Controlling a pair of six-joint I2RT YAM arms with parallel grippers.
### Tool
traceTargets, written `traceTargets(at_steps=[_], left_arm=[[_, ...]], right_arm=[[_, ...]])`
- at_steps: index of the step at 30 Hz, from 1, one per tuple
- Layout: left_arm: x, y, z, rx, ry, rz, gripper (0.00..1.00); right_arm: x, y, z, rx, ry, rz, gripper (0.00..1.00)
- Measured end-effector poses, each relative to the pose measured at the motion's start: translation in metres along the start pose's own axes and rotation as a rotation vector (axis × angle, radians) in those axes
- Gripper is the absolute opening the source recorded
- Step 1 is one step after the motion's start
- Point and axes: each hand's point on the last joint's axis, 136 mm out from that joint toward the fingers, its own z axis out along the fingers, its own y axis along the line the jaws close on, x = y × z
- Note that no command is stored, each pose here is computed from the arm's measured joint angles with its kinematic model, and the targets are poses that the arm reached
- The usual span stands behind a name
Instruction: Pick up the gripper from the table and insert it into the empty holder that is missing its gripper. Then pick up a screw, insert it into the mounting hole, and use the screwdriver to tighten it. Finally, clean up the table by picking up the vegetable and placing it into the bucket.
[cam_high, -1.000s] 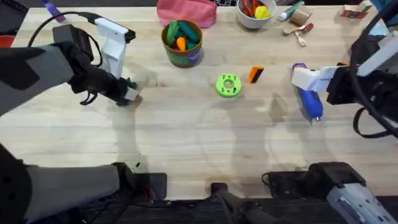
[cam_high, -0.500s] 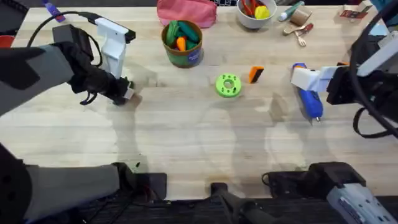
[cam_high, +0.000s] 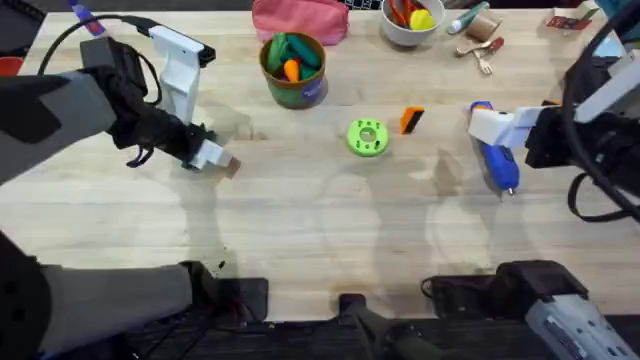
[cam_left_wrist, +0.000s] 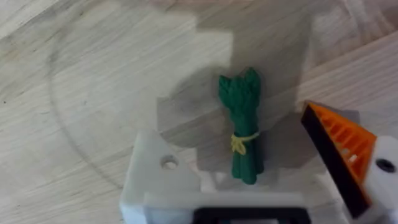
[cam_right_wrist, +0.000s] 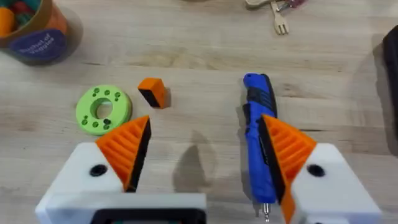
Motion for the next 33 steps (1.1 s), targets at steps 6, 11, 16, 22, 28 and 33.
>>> traceTargets(at_steps=[6, 11, 16, 22, 28, 33], left_arm=[[0.0, 0.0, 0.0, -0.001, -0.002, 0.0, 0.985], [-0.003, 0.001, 0.0, -0.005, -0.014, 0.003, 0.985], [-0.011, 0.0, -0.003, 0.004, -0.054, 0.005, 0.985], [-0.043, 0.007, -0.042, -0.05, -0.201, -0.007, 0.985], [-0.075, 0.01, -0.109, -0.149, -0.403, 0.021, 0.985], [-0.083, 0.005, -0.149, -0.211, -0.508, 0.04, 0.985]], right_arm=[[0.0, 0.0, 0.0, 0.0, 0.0, 0.0, 0.994], [0.0, 0.0, 0.0, 0.0, 0.0, 0.0, 0.994], [0.0, 0.0, 0.0, 0.0, 0.0, 0.0, 0.994], [0.0, 0.0, 0.0, 0.0, 0.0, 0.0, 0.994], [0.009, 0.0, 0.0, 0.0, 0.035, 0.001, 0.994], [0.027, 0.0, -0.001, -0.001, 0.108, 0.003, 0.994]])
